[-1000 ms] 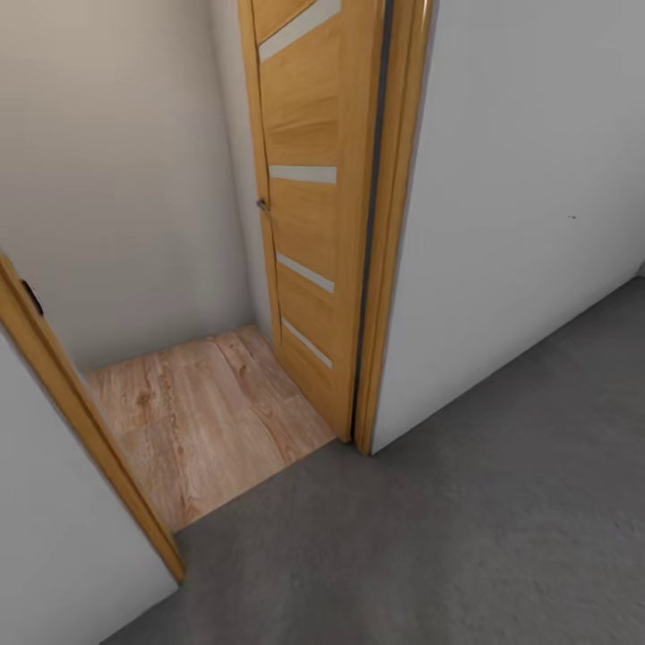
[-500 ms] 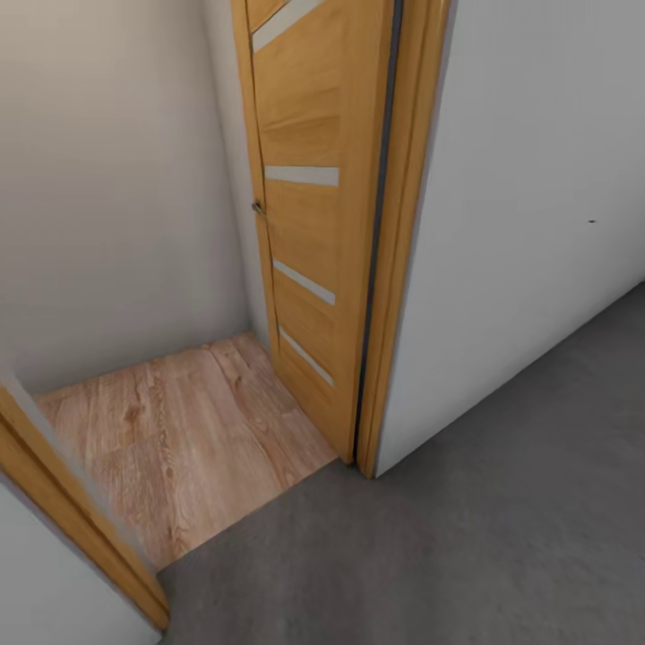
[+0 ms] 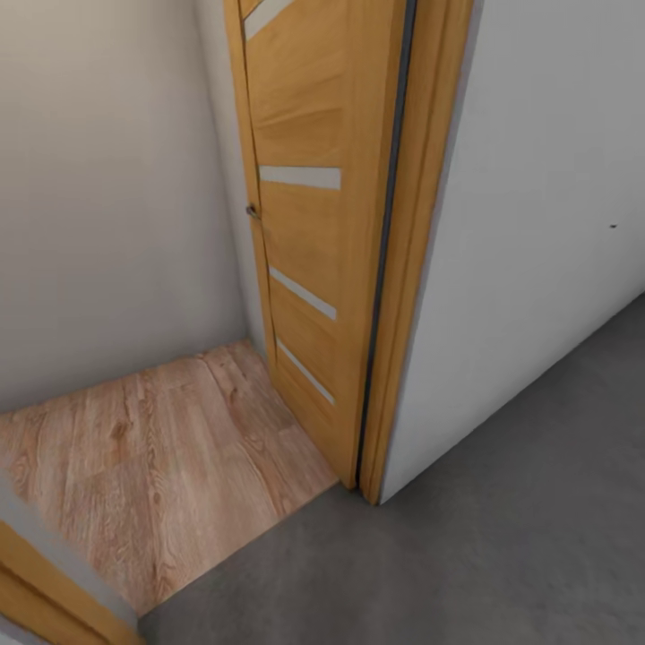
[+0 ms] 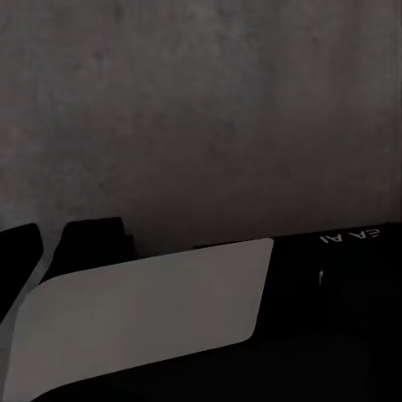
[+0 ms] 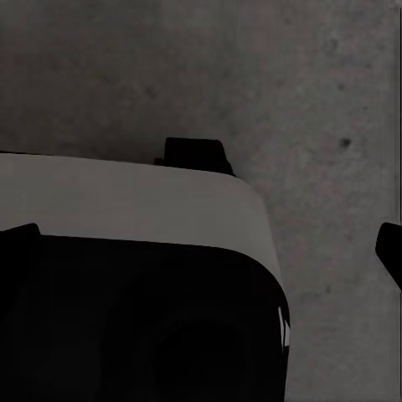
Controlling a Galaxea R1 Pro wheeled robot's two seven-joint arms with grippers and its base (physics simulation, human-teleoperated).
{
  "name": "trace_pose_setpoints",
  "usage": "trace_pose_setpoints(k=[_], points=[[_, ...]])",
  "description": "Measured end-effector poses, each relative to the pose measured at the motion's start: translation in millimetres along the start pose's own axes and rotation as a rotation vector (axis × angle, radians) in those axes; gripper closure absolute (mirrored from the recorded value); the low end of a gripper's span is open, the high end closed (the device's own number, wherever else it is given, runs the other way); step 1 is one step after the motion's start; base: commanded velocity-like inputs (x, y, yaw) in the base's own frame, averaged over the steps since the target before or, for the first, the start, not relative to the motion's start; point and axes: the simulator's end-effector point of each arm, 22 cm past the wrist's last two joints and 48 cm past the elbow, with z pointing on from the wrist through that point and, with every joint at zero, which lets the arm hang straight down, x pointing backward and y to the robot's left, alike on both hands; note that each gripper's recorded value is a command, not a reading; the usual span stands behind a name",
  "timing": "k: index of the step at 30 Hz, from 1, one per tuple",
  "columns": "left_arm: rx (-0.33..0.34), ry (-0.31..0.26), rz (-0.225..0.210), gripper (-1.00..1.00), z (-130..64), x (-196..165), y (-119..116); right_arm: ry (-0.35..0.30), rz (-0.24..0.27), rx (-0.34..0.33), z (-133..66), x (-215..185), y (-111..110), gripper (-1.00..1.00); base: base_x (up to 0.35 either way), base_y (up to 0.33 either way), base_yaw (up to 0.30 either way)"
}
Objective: Move the two storage containers from the living room to the garage. In the garage, place one container on the floor and stack the other container on top of it (either order is fine).
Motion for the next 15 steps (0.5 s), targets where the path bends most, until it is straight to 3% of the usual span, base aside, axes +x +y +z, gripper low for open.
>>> trace_pose_setpoints(k=[15], points=[[0.0,0.0,0.0,-1.0,0.0,0.0,0.0,0.002,-0.005,-0.002,-0.1,0.4,1.3,-1.0,0.321,0.0,0.0]])
